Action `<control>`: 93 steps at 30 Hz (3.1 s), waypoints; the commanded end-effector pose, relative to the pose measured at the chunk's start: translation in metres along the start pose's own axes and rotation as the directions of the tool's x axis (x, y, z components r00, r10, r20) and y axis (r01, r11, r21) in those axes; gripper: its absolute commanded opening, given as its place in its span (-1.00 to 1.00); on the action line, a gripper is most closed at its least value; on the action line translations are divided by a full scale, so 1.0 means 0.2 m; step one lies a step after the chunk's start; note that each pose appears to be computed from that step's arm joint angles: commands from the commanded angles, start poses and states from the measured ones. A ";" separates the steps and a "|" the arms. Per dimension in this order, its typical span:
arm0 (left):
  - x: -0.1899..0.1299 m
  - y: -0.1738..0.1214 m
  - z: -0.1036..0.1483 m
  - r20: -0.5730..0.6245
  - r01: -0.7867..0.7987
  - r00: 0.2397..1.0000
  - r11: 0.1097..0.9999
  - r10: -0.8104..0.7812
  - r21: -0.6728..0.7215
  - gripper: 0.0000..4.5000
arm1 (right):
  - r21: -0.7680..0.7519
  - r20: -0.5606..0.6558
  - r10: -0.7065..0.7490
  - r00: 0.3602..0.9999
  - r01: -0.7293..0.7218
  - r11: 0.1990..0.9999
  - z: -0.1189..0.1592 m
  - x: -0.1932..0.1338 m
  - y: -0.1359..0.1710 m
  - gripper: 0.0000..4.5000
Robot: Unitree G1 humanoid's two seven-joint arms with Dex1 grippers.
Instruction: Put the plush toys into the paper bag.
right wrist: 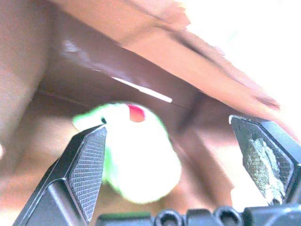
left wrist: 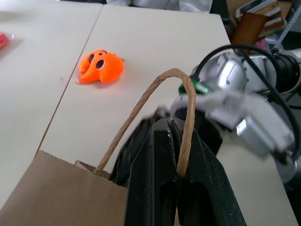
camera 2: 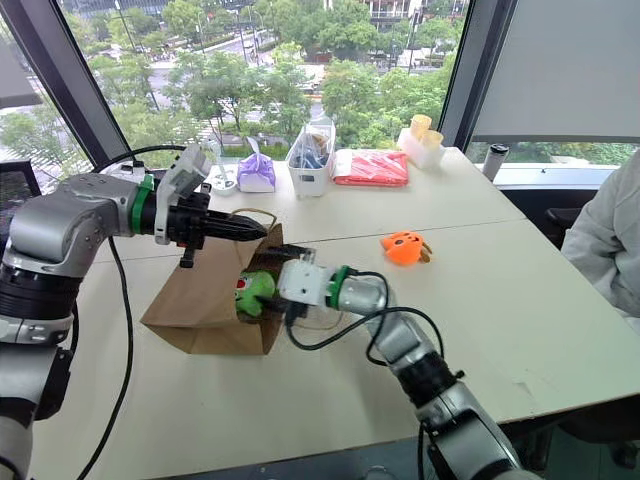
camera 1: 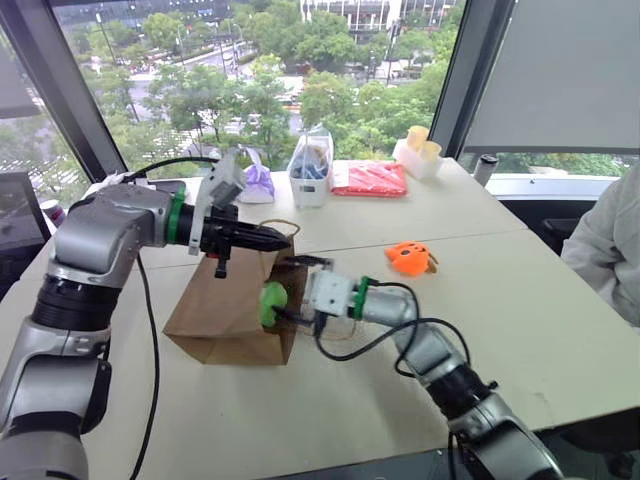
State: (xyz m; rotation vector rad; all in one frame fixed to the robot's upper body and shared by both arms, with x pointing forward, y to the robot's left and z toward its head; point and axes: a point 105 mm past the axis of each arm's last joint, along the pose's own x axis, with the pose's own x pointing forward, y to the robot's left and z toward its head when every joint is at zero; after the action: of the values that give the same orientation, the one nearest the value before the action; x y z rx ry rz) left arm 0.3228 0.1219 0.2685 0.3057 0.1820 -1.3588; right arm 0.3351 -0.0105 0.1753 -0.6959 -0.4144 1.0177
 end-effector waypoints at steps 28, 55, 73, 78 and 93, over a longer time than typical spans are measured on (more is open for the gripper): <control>-0.12 -0.01 0.12 0.160 -0.107 0.981 0.993 0.114 -0.053 -1.00 | -0.055 -0.793 -0.412 0.449 0.621 0.782 -0.95 -0.51 -0.49 -0.49; -0.11 0.02 0.14 0.204 -0.055 0.976 0.995 0.071 -0.082 -1.00 | -0.611 0.062 0.095 0.993 -0.038 0.791 0.14 -0.13 -0.21 -0.98; -0.13 0.00 0.16 0.219 -0.068 0.972 0.994 0.086 -0.088 -1.00 | -0.405 0.090 0.114 0.989 -0.068 0.912 0.14 0.04 -0.16 -0.98; -0.14 0.01 0.17 0.229 -0.072 0.969 0.993 0.092 -0.093 -1.00 | -0.445 0.077 0.215 0.973 -0.160 0.881 0.12 0.08 -0.02 -0.98; -0.17 -0.01 0.16 0.257 -0.071 0.961 0.991 0.099 -0.117 -1.00 | -0.607 0.086 0.423 0.902 -0.289 0.740 0.14 0.21 0.11 -0.18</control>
State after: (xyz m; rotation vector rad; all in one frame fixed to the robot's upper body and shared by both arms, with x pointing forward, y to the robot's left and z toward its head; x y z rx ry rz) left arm 0.3204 0.1410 0.2952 0.0080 0.0706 -1.2751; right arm 0.3243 0.0398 0.1604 -1.2603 -0.7576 1.3879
